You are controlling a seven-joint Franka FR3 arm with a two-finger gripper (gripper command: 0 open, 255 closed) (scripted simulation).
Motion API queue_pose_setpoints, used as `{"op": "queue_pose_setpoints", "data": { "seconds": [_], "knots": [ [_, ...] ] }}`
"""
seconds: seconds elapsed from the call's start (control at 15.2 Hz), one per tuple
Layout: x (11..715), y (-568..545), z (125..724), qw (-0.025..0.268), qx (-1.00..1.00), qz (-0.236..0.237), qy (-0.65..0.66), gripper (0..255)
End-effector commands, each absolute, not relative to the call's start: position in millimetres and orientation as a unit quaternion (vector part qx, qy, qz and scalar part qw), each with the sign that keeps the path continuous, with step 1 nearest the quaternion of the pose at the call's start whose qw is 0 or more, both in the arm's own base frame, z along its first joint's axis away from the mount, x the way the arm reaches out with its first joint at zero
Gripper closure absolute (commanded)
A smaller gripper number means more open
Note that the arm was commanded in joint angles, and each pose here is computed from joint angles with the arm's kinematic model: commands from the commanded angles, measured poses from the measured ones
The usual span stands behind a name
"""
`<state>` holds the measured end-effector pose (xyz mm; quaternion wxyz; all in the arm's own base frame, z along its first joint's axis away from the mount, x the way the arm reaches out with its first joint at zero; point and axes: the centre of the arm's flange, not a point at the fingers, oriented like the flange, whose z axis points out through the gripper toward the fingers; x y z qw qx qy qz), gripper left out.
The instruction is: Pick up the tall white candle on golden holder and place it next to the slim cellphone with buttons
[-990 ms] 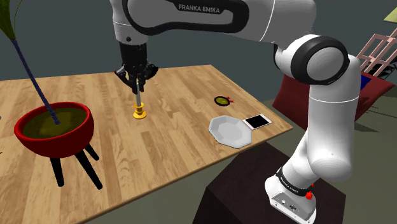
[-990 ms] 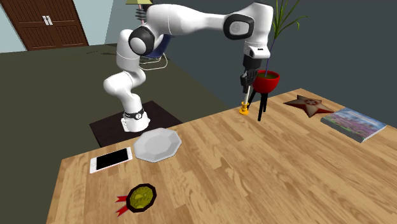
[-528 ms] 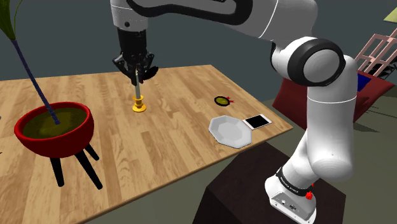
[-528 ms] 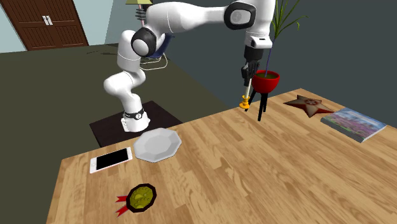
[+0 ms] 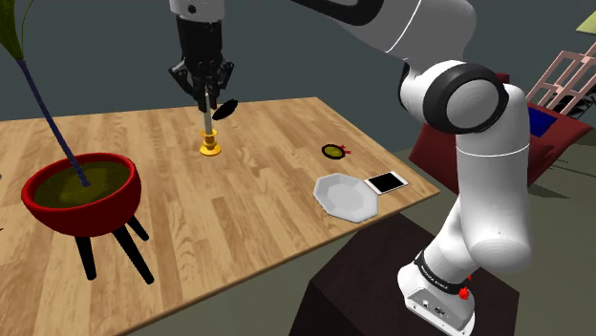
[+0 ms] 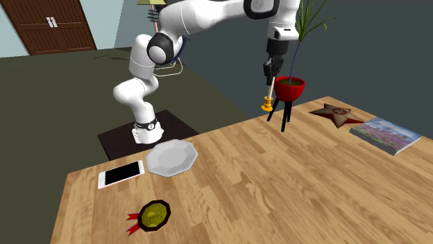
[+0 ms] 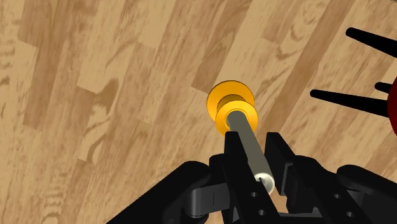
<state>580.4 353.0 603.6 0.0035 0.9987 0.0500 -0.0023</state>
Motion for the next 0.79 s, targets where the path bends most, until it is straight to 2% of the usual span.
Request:
{"op": "queue_pose_setpoints", "data": {
  "seconds": [0.0, 0.73],
  "knots": [
    [573, 334, 606, 0.003, 0.999, -0.002, 0.050, 255],
    [519, 199, 606, 0.003, 0.999, -0.002, 0.050, 255]
  ]
}}
